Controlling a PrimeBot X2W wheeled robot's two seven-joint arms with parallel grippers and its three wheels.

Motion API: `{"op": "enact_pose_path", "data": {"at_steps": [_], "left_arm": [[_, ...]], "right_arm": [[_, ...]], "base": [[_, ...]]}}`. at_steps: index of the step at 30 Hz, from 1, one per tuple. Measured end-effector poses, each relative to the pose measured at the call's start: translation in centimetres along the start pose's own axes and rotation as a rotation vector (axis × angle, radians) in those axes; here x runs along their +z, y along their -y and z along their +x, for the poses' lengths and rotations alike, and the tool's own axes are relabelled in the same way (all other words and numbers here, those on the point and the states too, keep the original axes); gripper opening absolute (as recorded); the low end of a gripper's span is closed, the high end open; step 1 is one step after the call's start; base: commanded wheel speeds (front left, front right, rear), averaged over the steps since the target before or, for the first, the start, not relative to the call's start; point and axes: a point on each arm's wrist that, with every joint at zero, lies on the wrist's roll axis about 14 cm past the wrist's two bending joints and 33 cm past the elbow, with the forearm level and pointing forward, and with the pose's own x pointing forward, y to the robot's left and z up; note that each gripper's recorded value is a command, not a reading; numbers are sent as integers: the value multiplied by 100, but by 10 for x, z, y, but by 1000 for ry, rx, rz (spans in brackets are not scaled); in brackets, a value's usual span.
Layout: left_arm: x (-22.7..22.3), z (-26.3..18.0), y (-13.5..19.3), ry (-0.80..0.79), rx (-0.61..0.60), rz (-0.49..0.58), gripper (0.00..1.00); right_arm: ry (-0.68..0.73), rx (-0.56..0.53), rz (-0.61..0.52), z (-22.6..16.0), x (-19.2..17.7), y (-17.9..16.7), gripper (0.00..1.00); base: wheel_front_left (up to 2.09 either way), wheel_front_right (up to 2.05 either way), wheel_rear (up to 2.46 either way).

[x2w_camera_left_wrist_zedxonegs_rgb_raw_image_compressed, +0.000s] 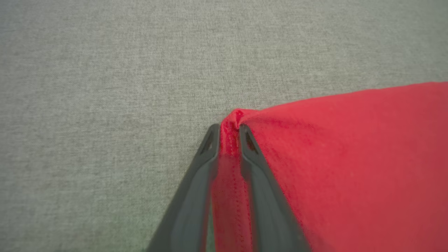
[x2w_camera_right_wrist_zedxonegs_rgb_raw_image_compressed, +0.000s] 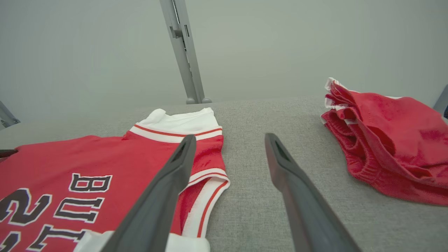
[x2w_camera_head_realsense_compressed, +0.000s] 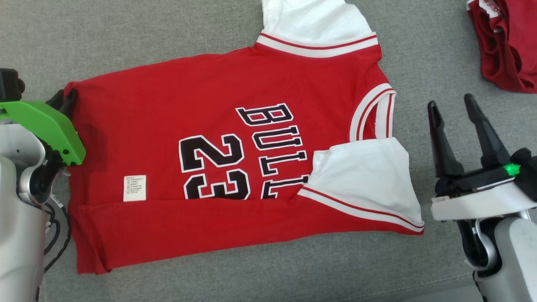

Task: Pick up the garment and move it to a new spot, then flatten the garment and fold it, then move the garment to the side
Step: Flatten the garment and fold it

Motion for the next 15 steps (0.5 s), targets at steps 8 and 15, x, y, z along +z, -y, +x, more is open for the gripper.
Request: {"op": "enact_pose_path", "data": {"at_steps": [8,15], "left_arm": [[0,0,0,18,-8,-4,0],[9,6,5,58,-24,7,0]], "right_arm": [[-5,-12,-12,43,3,31,100],[-44,52,19,104,1,26,100]], "base": [[0,0,0],[0,0,0]]}}
